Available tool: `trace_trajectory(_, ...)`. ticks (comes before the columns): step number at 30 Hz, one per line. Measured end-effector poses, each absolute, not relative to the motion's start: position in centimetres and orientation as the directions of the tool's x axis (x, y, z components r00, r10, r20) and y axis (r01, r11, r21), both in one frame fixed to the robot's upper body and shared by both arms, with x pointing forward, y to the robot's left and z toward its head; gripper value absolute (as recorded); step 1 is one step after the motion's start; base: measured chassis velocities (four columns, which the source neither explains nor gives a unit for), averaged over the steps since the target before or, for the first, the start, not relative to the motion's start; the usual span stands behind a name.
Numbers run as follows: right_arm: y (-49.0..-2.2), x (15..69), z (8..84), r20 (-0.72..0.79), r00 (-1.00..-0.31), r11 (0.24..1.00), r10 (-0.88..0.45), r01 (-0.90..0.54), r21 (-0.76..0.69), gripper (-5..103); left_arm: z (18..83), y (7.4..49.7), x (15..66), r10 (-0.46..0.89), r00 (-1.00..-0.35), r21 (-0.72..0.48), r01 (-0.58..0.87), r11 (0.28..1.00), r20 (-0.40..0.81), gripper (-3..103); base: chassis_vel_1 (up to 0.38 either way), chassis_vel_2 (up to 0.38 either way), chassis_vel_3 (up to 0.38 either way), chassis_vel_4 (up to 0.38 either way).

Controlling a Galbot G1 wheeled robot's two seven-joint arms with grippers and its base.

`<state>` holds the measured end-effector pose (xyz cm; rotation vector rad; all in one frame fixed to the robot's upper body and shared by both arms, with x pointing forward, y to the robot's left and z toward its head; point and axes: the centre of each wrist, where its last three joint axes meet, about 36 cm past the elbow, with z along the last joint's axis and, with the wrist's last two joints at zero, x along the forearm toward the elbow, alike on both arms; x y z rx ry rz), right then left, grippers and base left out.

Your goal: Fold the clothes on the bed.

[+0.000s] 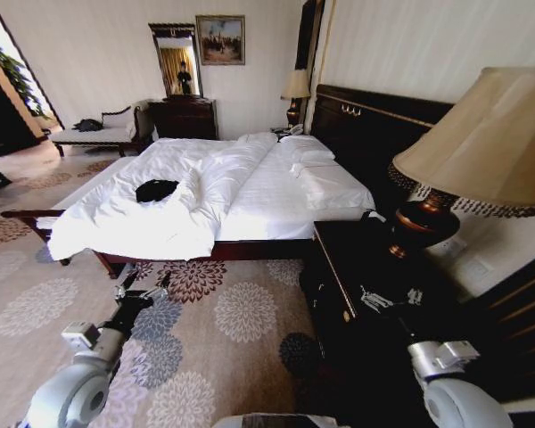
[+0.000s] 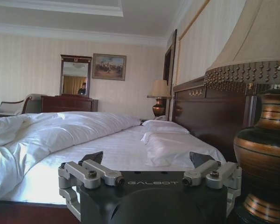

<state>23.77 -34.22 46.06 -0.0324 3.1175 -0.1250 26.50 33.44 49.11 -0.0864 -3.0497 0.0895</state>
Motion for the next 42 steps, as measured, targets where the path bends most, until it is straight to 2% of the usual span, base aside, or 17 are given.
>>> trace_trajectory(23, -34.0, 23.4, 46.0, -0.047, -0.999, 0.997, -0.027, -0.024, -0.070, 100, 48.3, 32.5, 26.0, 0.071, -0.991, -0.072, 0.063, 0.995, 0.111, 100, -0.004, 0.003, 0.005, -0.004)
trace_trajectory(42, -34.0, 23.4, 45.4, -0.041, -0.999, 0.998, -0.027, -0.025, -0.064, 100, 48.3, 32.4, 25.5, 0.055, -0.991, -0.081, 0.045, 0.996, 0.124, 100, -0.112, 0.110, 0.113, -0.117)
